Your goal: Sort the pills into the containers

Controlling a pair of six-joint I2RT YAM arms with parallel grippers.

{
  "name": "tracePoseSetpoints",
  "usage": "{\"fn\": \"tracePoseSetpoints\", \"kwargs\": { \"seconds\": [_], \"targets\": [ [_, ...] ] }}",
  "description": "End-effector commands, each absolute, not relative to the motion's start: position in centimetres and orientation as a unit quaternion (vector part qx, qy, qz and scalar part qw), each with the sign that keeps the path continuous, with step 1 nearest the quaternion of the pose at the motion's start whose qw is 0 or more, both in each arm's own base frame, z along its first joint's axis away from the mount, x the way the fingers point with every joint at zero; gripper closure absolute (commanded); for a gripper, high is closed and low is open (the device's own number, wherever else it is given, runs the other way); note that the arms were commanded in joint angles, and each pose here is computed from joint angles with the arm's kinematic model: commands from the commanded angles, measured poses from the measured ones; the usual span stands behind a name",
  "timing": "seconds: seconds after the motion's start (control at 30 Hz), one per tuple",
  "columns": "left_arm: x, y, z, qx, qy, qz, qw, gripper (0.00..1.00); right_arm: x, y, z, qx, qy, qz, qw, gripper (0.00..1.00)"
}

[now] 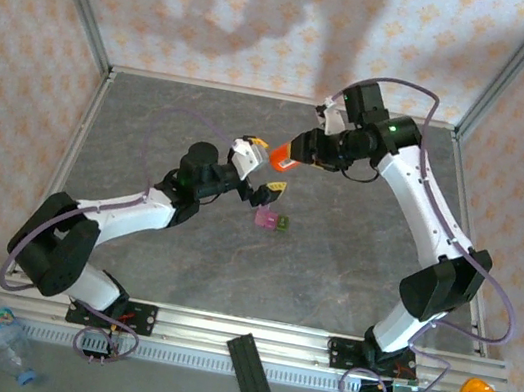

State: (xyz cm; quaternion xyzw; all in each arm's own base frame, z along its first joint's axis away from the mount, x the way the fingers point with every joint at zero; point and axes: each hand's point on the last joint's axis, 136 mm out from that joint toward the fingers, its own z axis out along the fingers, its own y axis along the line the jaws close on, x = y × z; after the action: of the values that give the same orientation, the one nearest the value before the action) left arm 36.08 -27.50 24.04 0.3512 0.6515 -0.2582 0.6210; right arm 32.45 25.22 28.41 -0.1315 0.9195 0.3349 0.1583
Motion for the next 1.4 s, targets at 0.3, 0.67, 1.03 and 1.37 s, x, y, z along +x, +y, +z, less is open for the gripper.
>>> {"fn": "tracePoseSetpoints", "kwargs": {
  "seconds": [0.3,0.67,1.03,1.37],
  "targets": [
    [36.3,-27.8,27.9,0.340,0.604,-0.314,0.649,0.03,30.8,29.1,27.3,-0.175,0.914,0.344,0.121,0.66],
    [35.7,-28.0,27.0,0.344,0.617,-0.332,0.625,0.09,31.3,30.0,27.1,-0.167,0.912,0.352,0.126,0.68],
    [34.5,-27.6,24.9,0.345,0.643,-0.338,0.595,0.12,31.9,29.2,27.3,-0.160,0.917,0.335,0.144,0.68],
    [34.0,-27.3,24.3,0.346,0.652,-0.332,0.587,0.14,32.0,29.0,27.8,-0.152,0.913,0.349,0.148,0.69]
  ]
}}
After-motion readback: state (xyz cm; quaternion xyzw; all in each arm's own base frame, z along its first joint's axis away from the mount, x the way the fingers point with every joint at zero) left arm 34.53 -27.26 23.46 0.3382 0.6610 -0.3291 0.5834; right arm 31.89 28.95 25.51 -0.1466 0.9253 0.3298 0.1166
